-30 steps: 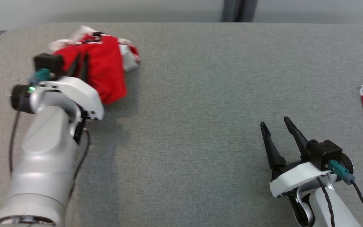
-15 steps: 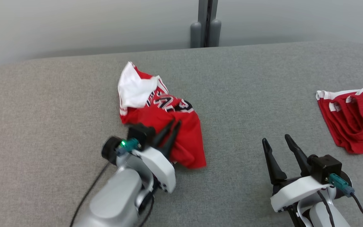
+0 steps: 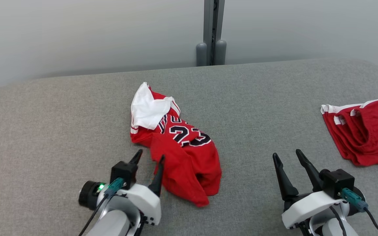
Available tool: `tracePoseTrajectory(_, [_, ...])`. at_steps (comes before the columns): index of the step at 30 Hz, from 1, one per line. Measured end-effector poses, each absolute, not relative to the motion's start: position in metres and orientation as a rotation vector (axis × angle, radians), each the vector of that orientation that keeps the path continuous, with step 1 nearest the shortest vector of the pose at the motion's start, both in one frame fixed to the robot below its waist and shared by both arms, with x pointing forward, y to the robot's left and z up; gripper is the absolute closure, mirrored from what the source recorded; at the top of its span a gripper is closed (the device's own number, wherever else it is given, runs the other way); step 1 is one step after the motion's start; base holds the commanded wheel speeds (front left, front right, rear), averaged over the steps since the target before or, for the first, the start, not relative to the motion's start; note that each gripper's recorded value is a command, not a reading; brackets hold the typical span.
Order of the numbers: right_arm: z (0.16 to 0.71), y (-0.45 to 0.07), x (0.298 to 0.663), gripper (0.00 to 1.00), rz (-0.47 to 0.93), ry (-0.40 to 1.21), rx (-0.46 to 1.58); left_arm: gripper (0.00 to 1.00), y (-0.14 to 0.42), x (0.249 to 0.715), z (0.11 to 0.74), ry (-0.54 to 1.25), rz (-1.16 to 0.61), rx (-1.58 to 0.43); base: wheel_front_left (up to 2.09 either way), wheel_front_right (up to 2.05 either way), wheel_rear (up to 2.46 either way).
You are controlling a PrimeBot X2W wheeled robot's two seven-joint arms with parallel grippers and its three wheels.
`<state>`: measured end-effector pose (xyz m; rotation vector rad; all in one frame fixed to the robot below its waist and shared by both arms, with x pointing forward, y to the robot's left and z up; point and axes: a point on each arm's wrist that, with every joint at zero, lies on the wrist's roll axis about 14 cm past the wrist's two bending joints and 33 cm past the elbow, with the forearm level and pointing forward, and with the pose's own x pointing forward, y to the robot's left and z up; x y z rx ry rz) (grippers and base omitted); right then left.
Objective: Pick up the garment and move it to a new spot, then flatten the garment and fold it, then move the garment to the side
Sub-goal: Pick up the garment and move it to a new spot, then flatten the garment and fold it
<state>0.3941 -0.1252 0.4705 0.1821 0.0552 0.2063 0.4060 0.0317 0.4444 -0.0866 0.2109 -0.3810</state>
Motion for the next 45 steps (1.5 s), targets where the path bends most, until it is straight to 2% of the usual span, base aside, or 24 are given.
tracePoseTrajectory(15, [0.476,-0.119,0.377,0.00,0.225,0.043,0.186,0.00,0.155,0.365,0.443,0.147,-0.008,-0.075,0.00,0.00,0.00])
tracePoseTrajectory(31, [0.462,-0.104,0.364,0.00,0.269,0.090,0.180,0.00,0.186,0.319,0.420,0.198,0.106,-0.083,0.00,0.00,0.00])
tracePoseTrajectory(45, [0.440,0.003,0.345,0.00,0.602,0.209,0.217,0.00,0.200,0.316,0.412,0.225,0.140,-0.090,0.00,0.00,0.00])
